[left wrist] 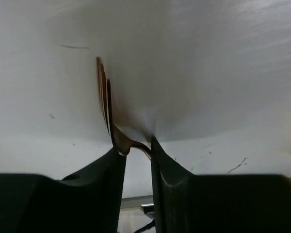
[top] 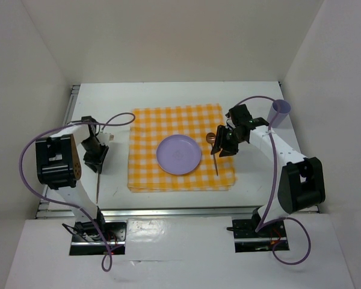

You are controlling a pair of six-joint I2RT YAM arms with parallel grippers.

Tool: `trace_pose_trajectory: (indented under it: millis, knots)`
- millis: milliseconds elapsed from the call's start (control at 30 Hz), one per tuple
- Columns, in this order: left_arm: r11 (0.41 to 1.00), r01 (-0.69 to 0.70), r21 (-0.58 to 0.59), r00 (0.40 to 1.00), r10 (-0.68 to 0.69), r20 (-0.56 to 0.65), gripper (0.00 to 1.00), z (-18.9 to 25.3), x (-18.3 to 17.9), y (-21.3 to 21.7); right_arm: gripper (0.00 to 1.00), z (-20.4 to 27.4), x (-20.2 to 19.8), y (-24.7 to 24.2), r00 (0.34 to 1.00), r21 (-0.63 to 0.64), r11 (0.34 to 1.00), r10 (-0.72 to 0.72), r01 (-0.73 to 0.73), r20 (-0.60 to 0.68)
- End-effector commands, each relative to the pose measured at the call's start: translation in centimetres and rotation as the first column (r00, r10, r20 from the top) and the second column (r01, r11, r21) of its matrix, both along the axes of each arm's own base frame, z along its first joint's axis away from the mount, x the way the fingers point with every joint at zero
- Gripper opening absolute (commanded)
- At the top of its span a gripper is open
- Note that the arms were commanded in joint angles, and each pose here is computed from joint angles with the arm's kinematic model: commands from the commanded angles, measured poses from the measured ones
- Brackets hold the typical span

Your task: Set the dinner table for one person

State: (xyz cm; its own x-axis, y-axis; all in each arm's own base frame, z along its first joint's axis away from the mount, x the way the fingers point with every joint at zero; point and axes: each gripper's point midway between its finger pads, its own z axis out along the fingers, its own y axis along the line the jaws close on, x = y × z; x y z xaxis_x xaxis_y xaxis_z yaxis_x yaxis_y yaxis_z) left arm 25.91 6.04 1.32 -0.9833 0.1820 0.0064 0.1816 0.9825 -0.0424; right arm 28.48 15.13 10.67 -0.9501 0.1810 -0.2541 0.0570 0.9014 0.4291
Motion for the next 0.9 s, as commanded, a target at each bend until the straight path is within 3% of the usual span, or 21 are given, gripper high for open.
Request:
trace_pose_trajectory:
  millis: [0, 167, 200, 333, 500, 867]
  knots:
    - [1.0, -0.013, 0.023, 0.999, 0.014, -0.039, 0.3, -1.6, -0.7, -0.4, 0.5, 0.3, 0.6, 0.0, 0.999, -0.005, 1.0, 0.008, -0.007, 0.043]
    - [0.999, -0.035, 0.038, 0.998, 0.037, -0.058, 0.1, -2.8, -0.9, -0.2, 0.5, 1.0, 0.7, -0.1, 0.998, -0.008, 1.0, 0.004, -0.003, 0.063]
    - [0.999, -0.046, 0.022, 0.997, 0.047, -0.065, 0.0, -3.0, -0.9, -0.5, 0.5, 1.0, 0.5, -0.2, 0.999, -0.01, 1.0, 0.004, -0.003, 0.054]
    - [0.995, -0.066, -0.075, 0.997, 0.062, -0.056, 0.0, -3.0, -0.2, -1.8, 0.5, 1.7, 0.5, -0.2, 0.997, -0.004, 1.0, 0.003, -0.003, 0.076]
    - [0.915, -0.122, -0.385, 0.99, 0.137, 0.013, 0.0, 1.1, 2.6, -4.3, 0.5, 1.6, -0.3, -0.2, 0.998, 0.007, 1.0, 0.001, -0.001, 0.061]
    - [0.786, -0.022, -0.618, 0.965, 0.178, 0.192, 0.0, 12.5, 6.4, -5.4, 0.5, 5.5, -0.7, 3.7, 0.971, 0.117, 0.983, 0.114, -0.141, 0.211]
